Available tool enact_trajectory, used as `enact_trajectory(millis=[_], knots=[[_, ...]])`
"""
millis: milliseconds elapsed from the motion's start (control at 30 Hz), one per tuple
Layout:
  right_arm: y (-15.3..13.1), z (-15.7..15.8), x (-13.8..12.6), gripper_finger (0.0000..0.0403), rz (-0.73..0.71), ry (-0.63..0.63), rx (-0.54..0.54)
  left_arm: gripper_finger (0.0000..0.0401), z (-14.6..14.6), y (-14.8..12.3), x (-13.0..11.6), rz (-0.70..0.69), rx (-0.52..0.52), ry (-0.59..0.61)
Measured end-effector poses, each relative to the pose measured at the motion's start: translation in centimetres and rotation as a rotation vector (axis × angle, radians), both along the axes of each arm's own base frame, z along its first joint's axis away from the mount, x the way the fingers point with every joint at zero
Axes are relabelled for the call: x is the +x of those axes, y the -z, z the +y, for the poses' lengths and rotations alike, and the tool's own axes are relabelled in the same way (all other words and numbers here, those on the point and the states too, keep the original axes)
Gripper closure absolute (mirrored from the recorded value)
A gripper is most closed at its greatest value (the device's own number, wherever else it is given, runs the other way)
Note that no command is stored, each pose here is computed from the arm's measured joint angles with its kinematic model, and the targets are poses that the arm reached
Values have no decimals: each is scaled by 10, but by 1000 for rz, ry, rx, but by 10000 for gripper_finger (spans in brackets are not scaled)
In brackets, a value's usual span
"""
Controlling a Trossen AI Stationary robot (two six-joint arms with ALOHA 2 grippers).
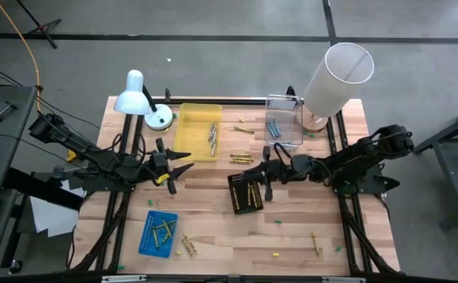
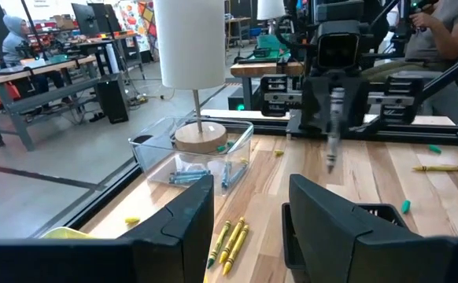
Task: Sort crayons
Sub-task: Put the gray crayon into the yellow transparent bin
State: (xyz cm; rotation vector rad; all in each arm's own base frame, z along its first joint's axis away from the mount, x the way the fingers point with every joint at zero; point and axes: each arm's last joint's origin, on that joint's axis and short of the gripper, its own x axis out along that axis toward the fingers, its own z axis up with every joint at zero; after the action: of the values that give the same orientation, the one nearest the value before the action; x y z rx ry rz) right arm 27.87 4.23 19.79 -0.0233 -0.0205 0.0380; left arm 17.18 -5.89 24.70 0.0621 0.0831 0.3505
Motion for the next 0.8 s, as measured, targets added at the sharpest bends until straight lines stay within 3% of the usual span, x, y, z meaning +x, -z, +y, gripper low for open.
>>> enact_trajectory(millis=[233, 567, 800], knots=[[6, -14, 18, 400, 18, 201, 2, 247, 0, -2, 0, -20, -9, 0], [36, -49, 120, 400, 55, 350, -55, 247, 0, -4, 0, -23, 30, 3], [57, -94, 167, 400, 113, 526, 103, 247, 0, -4, 0, -21, 31, 3]])
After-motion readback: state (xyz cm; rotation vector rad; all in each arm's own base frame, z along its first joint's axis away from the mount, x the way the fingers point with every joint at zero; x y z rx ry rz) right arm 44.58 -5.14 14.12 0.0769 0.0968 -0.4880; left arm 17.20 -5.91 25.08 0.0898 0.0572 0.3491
